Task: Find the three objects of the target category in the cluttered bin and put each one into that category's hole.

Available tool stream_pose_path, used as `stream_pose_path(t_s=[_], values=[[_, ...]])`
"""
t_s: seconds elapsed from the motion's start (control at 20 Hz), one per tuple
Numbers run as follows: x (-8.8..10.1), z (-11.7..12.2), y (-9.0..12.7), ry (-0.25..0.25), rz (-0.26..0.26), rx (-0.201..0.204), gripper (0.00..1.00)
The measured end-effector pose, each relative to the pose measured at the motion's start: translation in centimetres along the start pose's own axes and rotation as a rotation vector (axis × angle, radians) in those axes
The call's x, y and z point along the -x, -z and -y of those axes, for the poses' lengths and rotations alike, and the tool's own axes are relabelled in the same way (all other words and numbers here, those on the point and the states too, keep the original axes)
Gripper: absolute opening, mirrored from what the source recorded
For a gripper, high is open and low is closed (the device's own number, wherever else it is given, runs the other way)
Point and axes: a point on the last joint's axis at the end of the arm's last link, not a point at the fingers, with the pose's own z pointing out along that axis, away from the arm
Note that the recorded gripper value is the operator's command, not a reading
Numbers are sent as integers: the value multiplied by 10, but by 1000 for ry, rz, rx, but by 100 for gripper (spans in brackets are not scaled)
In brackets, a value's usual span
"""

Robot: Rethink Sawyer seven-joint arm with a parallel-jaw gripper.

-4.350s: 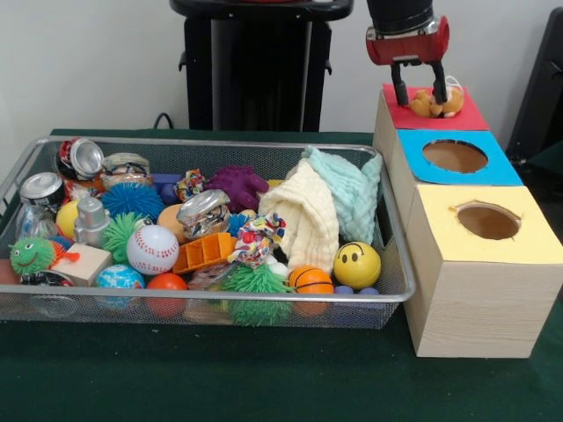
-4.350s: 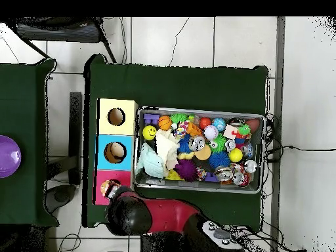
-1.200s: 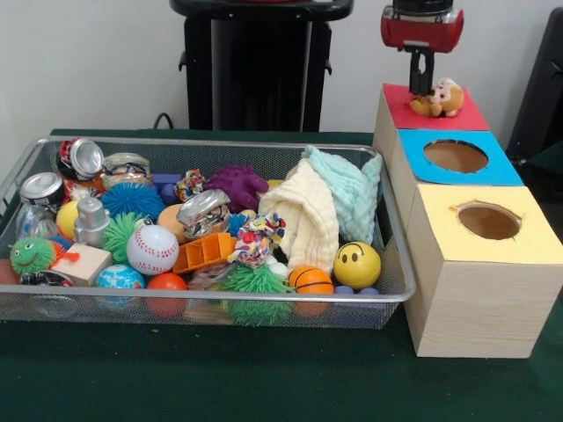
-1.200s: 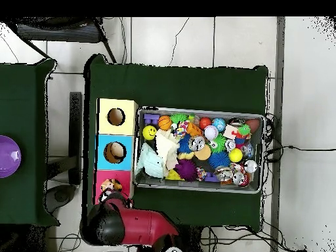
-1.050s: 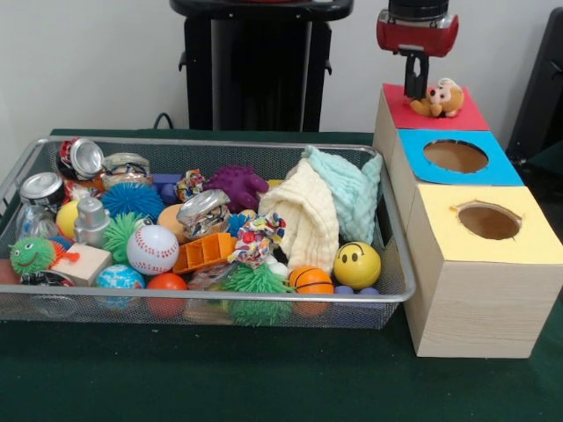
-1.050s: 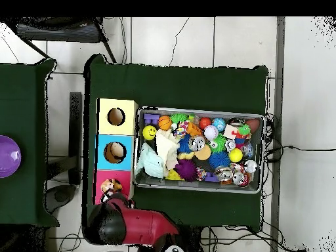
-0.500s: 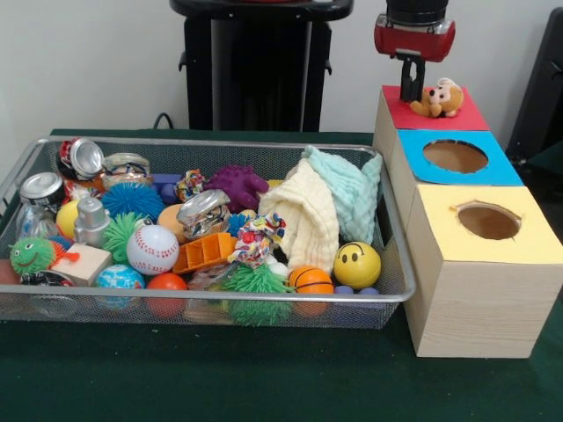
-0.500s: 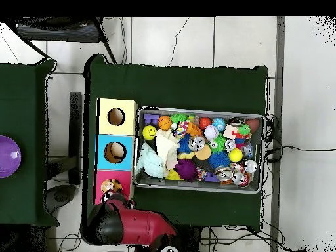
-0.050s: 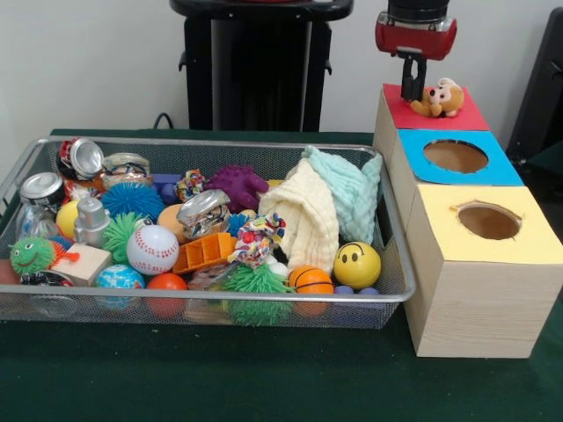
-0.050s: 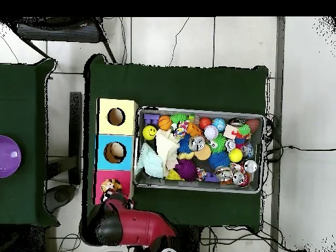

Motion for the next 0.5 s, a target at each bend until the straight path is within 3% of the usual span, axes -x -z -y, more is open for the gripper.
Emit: stream_pose_path(t_s=[0.5], values=[[7, -12, 19, 16, 70, -2, 0]])
